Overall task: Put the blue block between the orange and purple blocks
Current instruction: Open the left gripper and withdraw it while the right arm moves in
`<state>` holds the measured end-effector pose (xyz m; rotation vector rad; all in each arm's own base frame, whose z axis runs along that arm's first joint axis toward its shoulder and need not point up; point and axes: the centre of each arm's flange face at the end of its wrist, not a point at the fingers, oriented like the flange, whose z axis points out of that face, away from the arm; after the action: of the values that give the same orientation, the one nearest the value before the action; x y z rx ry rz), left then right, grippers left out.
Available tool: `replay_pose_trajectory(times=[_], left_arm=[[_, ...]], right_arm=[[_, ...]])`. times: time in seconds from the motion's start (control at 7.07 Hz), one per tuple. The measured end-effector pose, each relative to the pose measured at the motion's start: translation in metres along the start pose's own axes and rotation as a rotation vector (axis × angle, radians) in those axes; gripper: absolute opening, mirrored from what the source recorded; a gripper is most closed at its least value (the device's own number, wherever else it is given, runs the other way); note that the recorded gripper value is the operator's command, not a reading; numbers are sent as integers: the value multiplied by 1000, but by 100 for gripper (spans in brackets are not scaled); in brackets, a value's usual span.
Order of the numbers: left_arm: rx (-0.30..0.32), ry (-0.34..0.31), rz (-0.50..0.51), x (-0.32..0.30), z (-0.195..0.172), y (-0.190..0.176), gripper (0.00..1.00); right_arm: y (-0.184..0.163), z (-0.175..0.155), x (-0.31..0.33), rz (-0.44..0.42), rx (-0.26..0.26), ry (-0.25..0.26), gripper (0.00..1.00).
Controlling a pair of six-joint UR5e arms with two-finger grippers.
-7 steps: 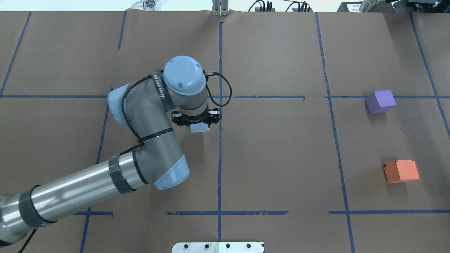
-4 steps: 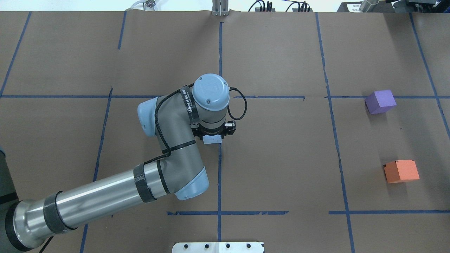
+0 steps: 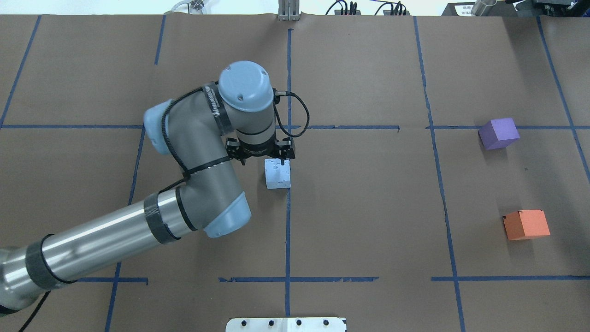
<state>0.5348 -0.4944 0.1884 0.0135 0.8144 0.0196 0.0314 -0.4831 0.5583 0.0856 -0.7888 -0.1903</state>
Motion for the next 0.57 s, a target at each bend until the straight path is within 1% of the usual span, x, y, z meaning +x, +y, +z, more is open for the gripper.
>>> replay_pose_trajectory(times=[0.14, 0.28, 0.57], left_arm=[[0, -19, 57, -57, -23, -20, 100], [-4, -42, 116, -121, -47, -42, 100], [-20, -56, 216, -268, -86, -79, 100]], right_arm=[[-20, 0, -42, 29, 2, -9, 100], [-46, 2, -98, 66, 3, -22, 100], [-96, 13, -232, 121, -2, -57, 100]])
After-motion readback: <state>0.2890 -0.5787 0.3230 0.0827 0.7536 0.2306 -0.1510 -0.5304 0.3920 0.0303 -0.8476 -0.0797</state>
